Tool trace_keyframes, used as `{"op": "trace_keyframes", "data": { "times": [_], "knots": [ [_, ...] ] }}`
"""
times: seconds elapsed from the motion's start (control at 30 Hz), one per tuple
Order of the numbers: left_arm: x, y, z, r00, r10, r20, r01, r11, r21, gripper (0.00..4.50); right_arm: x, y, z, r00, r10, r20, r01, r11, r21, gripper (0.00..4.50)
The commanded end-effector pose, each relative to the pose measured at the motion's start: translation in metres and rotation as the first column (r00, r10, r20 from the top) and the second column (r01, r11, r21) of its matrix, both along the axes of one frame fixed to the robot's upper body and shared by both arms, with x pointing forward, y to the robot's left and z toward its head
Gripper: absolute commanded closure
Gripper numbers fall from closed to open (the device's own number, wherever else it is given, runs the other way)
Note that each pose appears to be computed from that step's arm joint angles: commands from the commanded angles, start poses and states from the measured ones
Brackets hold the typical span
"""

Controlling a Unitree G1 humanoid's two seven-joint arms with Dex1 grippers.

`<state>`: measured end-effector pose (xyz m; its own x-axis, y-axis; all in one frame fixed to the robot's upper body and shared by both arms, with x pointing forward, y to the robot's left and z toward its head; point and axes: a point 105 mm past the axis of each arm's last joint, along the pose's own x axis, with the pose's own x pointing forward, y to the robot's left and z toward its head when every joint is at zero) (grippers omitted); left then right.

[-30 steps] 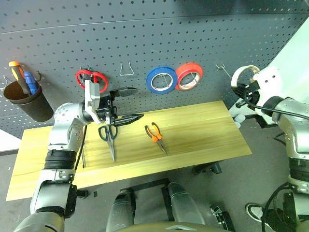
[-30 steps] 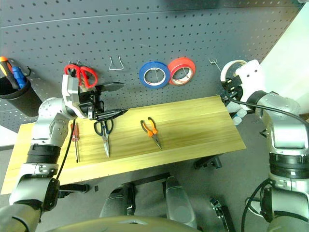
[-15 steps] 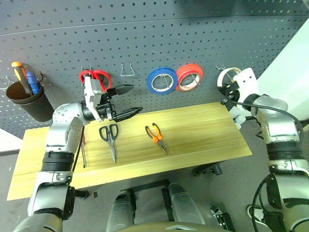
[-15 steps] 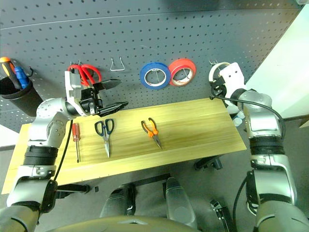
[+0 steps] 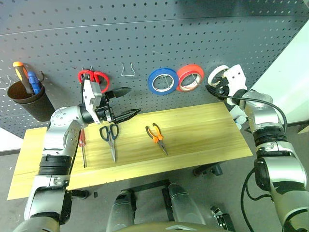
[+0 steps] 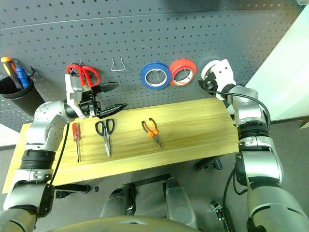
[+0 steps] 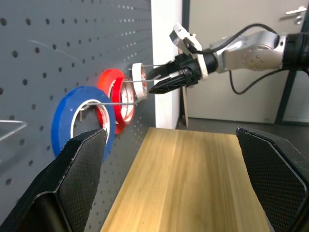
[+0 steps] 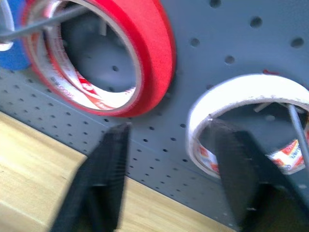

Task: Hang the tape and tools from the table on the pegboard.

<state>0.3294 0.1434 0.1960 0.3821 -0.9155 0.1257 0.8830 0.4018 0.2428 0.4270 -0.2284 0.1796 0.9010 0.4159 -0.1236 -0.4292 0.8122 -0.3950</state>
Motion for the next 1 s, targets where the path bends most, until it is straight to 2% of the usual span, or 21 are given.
{"op": "trace_keyframes", "data": {
  "times": [0.03, 0.07, 0.23, 0.4, 0.5, 0.6, 0.67, 1.0],
  "knots": [
    [-0.005, 0.006, 0.012, 0.999, 0.02, 0.05, -0.019, 1.0, -0.014, 0.0, -0.025, -0.003, 0.035, 0.996, 0.067, 0.064, -0.068, 0.998, 0.013, 0.3],
    [-0.006, 0.007, 0.012, 0.999, 0.023, 0.048, -0.023, 1.0, -0.013, 0.0, -0.039, 0.002, 0.036, 0.993, 0.11, 0.041, -0.111, 0.994, 0.017, 0.03],
    [-0.012, 0.013, -0.002, 0.999, 0.045, 0.0, -0.045, 0.999, 0.01, 0.0, -0.094, 0.03, 0.028, 0.959, 0.26, -0.114, -0.257, 0.966, 0.042, 0.03],
    [-0.022, 0.024, -0.021, 0.994, 0.087, -0.072, -0.084, 0.996, 0.042, 0.0, -0.122, 0.059, 0.01, 0.914, 0.313, -0.26, -0.291, 0.949, 0.118, 0.03],
    [-0.025, 0.032, -0.034, 0.984, 0.146, -0.104, -0.137, 0.987, 0.088, 0.0, -0.121, 0.07, -0.005, 0.899, 0.283, -0.334, -0.245, 0.958, 0.151, 0.03],
    [-0.024, 0.039, -0.044, 0.964, 0.218, -0.154, -0.204, 0.974, 0.099, 0.0, -0.109, 0.075, -0.027, 0.877, 0.196, -0.439, -0.141, 0.978, 0.153, 0.03],
    [-0.027, 0.041, -0.055, 0.958, 0.234, -0.164, -0.212, 0.967, 0.142, 0.0, -0.103, 0.084, -0.036, 0.862, 0.184, -0.473, -0.125, 0.98, 0.153, 0.03],
    [-0.041, 0.067, -0.09, 0.946, 0.259, -0.196, -0.215, 0.951, 0.22, 0.0, -0.065, 0.117, -0.051, 0.813, 0.114, -0.571, -0.045, 0.99, 0.133, 0.03]
  ]
}}
